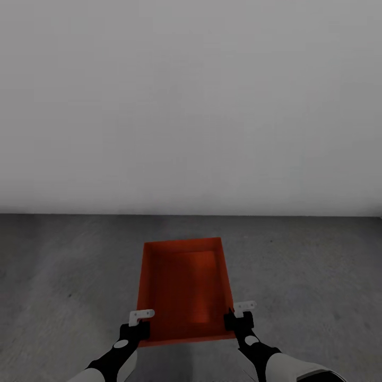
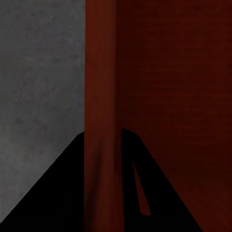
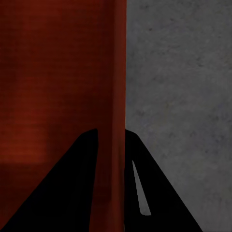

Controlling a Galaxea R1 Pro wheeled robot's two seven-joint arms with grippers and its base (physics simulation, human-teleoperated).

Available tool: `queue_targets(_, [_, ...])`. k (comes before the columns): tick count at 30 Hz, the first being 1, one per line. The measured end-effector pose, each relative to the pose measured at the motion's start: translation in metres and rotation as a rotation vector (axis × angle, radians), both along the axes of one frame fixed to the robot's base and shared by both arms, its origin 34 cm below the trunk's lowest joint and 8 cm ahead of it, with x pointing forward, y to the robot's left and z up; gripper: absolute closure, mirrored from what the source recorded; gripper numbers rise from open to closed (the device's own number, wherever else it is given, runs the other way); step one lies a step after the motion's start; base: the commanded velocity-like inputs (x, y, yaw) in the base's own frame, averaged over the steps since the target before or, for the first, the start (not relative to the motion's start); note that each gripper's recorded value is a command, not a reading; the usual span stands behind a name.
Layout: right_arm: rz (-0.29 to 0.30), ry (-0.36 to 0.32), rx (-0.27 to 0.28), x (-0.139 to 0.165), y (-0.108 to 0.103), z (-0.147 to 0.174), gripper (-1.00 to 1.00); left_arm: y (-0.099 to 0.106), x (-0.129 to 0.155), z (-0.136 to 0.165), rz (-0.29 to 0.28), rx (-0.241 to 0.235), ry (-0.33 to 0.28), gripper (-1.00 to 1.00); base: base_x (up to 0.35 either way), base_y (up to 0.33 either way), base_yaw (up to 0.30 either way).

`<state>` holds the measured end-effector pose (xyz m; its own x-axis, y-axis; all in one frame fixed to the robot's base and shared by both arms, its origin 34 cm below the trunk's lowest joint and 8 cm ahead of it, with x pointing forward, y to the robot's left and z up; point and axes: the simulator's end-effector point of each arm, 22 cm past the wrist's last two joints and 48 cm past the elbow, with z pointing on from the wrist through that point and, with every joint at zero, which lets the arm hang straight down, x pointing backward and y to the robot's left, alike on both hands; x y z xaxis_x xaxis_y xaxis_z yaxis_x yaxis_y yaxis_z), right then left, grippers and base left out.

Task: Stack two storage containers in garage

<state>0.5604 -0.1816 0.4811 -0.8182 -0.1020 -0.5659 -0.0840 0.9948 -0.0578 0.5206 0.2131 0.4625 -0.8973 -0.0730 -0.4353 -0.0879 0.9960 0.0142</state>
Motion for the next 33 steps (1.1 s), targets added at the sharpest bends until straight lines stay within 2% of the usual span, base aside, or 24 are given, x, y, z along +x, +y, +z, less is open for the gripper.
queue_targets(20, [0.000, 0.000, 0.000, 0.000, 0.000, 0.000, 1.00, 0.000, 0.000, 0.000, 0.000, 0.000, 0.000, 1.00, 0.000, 0.000, 0.000])
queue_targets(33, [0.000, 0.000, 0.001, 0.000, 0.000, -0.021, 1.00, 0.000, 0.000, -0.021, 0.000, 0.000, 0.000, 1.00, 0.000, 0.000, 0.000])
